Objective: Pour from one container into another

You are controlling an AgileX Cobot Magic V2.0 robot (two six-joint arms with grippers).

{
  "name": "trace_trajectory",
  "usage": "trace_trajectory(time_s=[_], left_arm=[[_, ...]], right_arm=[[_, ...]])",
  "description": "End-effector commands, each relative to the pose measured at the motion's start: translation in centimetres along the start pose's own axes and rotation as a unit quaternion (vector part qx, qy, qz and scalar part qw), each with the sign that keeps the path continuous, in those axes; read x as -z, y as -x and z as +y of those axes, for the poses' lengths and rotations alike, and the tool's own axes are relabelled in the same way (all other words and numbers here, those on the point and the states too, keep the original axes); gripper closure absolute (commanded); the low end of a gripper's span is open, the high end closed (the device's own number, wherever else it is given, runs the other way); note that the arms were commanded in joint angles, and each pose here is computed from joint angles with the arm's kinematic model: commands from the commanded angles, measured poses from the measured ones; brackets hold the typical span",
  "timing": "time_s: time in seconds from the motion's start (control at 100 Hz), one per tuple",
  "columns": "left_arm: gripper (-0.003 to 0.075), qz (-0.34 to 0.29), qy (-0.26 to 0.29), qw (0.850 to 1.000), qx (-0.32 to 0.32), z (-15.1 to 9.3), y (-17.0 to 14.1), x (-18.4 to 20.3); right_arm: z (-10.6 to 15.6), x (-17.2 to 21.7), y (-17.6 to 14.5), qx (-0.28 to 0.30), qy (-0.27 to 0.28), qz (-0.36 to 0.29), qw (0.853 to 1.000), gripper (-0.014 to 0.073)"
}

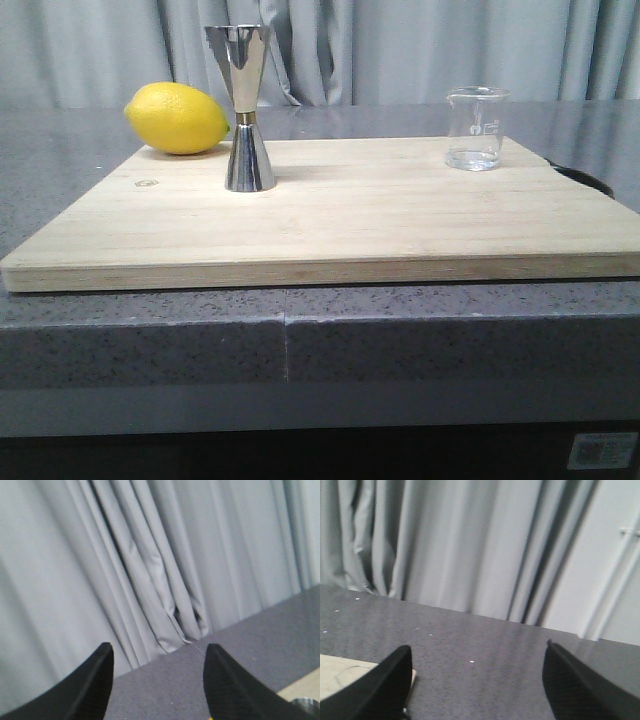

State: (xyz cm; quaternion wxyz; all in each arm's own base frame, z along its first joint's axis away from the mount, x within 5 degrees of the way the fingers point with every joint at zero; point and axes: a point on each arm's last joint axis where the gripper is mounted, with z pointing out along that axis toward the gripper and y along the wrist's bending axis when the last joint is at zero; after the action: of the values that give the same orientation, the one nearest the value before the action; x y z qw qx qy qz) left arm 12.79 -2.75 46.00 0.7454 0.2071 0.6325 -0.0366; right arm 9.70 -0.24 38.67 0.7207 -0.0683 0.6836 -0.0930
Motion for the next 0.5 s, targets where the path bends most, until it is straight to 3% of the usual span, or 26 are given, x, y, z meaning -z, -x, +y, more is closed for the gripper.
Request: trace_trajectory(time_s=[0.0,0.14,0.35,0.49], left_arm=[[0.0354,-0.04,0.072,0.996,0.032,0.2,0.1,2.0],[0.0354,-0.023,0.112,0.993,0.042,-0.8,-3.8,4.1],[0.0354,0.016,0.146,0.987,0.059,-2.7,-10.5,6.5],[0.0354,0.018,0.178,0.98,0.089,-3.6,-14.0,8.1]], right_arm=[[-1.0,1.8,1.9,0.016,-0.041,-0.055,0.998,0.0106],[-1.3,4.0,2.2,0.015,-0.061,-0.072,0.995,0.0106],[-1.2,5.9,0.4,-0.001,-0.069,-0.013,0.998,0.0106],[-0.8,6.8,-1.4,-0.01,-0.066,-0.009,0.998,0.0106]])
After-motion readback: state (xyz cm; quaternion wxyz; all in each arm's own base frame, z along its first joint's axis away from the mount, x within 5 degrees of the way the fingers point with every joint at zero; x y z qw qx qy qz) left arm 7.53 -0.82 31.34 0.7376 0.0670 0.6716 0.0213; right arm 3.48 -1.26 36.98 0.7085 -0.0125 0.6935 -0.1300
